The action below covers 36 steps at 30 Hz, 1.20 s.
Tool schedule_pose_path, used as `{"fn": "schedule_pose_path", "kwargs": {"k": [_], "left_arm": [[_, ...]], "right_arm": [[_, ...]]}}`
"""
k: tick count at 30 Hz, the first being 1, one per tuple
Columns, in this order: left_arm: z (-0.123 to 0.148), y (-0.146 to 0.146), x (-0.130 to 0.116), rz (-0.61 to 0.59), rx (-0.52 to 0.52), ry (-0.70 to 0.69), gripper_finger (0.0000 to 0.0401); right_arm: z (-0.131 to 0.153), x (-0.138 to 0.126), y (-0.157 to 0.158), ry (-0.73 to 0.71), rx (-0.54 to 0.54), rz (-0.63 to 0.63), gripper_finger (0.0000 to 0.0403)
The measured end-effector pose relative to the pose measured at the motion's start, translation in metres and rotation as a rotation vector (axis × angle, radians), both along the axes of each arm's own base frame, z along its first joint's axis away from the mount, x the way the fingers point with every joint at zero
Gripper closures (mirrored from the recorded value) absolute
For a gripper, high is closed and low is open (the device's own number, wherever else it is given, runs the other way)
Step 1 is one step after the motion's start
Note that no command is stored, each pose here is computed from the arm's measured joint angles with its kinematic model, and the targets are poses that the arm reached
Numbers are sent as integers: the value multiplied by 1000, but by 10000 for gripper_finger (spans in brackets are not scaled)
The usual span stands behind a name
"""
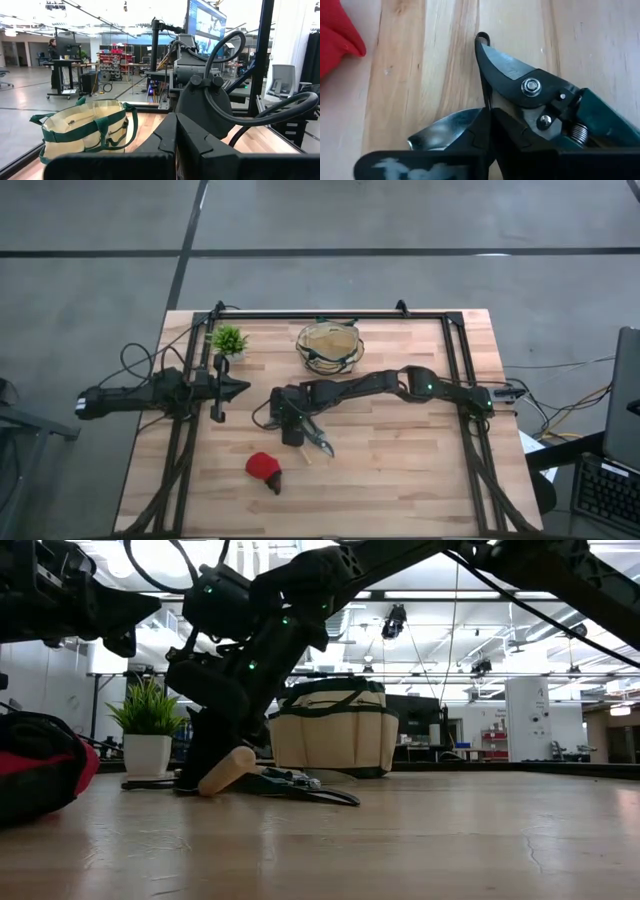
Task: Pick & Place Garden tools in Gardening bag
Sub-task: Put the bottom green shear scissors into the brown gardening bag
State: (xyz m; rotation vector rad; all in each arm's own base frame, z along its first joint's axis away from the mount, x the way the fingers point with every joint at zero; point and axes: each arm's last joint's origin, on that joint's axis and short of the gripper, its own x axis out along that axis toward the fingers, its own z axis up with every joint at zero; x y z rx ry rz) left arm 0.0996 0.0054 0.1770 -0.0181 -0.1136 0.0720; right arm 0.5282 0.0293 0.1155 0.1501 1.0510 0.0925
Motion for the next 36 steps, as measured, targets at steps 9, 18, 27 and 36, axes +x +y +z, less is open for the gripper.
{"fn": "schedule_pose_path", "kwargs": {"k": [9,18,27,36], "left_arm": [[0,0,0,0,0,0,391],[0,0,0,0,0,0,391],[0,0,0,0,0,0,391],[0,0,0,0,0,0,391]], "right_arm": [[29,-9,5,23,61,37,395],[56,-13,3,-17,87,22,395],[86,-16,2,-88,116,7,395],[131,-23,-1,-213,128,-22,395]]}}
